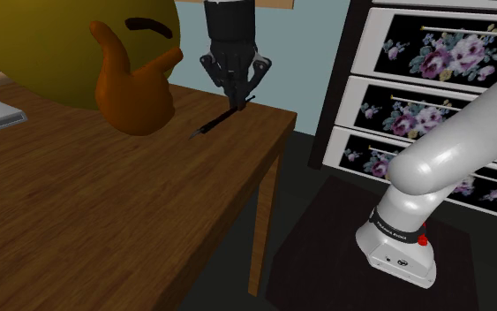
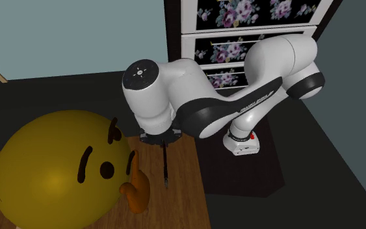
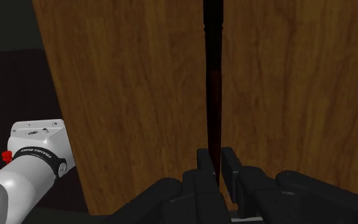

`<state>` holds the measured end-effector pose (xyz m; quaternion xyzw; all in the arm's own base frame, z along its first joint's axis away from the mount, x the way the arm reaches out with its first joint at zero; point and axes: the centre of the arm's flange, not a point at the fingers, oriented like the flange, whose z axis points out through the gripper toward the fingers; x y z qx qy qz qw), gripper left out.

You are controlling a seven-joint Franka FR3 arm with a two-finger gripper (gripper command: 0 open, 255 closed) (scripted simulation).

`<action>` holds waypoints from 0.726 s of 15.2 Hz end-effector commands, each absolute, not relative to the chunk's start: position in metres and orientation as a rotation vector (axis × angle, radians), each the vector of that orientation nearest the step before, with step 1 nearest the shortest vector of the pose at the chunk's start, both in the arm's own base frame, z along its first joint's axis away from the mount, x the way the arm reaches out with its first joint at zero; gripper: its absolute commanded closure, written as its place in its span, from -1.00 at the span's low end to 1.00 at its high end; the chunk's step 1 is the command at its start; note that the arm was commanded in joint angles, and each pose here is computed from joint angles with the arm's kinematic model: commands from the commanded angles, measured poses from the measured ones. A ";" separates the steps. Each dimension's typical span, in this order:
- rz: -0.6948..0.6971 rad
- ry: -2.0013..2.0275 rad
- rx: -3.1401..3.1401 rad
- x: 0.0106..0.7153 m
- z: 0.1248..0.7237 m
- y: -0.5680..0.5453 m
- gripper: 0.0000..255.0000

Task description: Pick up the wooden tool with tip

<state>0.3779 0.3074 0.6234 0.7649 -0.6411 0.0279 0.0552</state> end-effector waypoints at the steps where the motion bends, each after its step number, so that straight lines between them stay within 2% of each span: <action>1: 0.063 -1.926 2.300 0.375 0.619 0.307 1.00; 4: 0.063 -1.927 2.299 0.372 0.617 0.307 1.00; 11: 0.063 -1.927 2.300 0.372 0.654 0.307 1.00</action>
